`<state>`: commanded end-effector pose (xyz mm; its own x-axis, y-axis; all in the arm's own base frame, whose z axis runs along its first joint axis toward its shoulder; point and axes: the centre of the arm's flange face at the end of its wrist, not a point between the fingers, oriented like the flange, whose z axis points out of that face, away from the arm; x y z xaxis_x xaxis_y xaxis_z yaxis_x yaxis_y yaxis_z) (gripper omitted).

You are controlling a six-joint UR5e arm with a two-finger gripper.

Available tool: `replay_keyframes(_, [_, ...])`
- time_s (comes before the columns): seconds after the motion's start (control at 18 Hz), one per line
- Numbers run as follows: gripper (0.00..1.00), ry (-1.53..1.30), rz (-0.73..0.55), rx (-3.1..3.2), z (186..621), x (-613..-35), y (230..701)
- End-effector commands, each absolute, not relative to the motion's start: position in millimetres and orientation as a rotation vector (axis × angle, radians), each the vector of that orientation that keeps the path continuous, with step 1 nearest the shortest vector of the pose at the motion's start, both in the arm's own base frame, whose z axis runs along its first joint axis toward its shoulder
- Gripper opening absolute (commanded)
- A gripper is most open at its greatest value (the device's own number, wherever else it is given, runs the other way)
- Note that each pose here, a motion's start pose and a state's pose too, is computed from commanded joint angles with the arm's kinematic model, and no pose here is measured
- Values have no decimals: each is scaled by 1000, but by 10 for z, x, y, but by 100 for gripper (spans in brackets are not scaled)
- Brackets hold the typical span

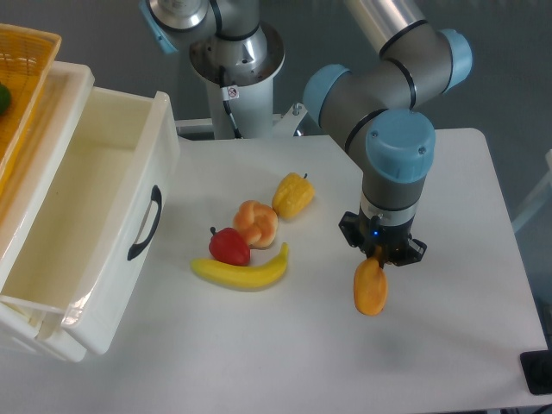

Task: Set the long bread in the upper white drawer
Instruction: 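Lift the long orange bread with the gripper and move toward the drawer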

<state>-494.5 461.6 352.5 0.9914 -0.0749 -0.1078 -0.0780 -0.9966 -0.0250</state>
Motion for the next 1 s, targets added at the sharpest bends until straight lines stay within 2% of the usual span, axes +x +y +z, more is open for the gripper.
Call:
replay_keyframes(0.39, [3, 82, 147, -3107, 3626, -4906, 4576])
replay_keyframes(0.56, [3, 59, 130, -3093, 3914, -4792, 4468])
replay_keyframes(1.0, [3, -63, 107, -2962, 4913, -3754, 4658])
